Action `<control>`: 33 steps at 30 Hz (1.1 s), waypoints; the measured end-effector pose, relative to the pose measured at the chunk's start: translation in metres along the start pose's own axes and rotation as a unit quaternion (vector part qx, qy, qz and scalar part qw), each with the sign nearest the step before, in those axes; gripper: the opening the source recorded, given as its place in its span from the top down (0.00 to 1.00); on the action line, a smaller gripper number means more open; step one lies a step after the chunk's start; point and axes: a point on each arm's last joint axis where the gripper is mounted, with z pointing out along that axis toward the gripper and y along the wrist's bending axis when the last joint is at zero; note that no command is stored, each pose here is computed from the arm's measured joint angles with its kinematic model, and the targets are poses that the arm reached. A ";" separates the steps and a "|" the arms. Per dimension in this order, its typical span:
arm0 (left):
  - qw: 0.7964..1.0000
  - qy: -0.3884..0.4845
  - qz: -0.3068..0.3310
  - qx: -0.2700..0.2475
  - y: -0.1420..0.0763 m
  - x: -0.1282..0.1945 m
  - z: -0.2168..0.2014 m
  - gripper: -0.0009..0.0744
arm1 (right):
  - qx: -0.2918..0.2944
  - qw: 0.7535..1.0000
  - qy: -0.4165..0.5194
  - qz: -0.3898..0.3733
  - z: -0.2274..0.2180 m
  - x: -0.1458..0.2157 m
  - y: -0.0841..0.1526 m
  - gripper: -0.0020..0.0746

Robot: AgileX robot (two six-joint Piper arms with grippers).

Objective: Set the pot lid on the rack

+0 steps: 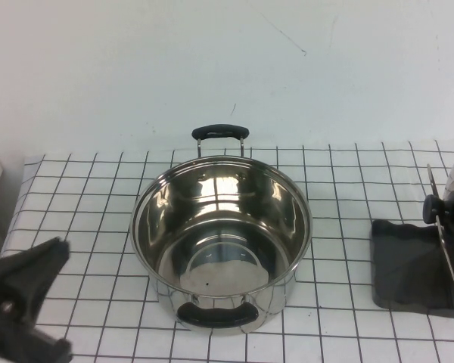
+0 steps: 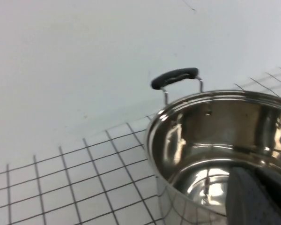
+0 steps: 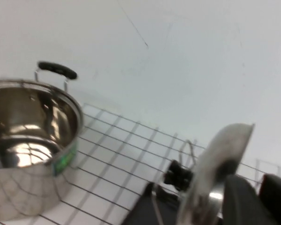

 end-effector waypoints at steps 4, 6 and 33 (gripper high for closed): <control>0.997 -0.052 -0.037 -0.041 0.004 0.023 -0.036 0.99 | -0.025 0.998 -0.046 0.034 -0.006 0.024 0.012 0.94; 0.994 -0.082 -0.044 -0.052 0.006 0.032 -0.050 0.99 | -0.040 0.996 -0.067 0.038 -0.008 0.035 0.018 0.96; 0.991 -0.117 -0.049 -0.051 0.003 0.091 -0.065 0.99 | -0.122 0.991 -0.027 0.056 0.004 0.080 0.040 0.98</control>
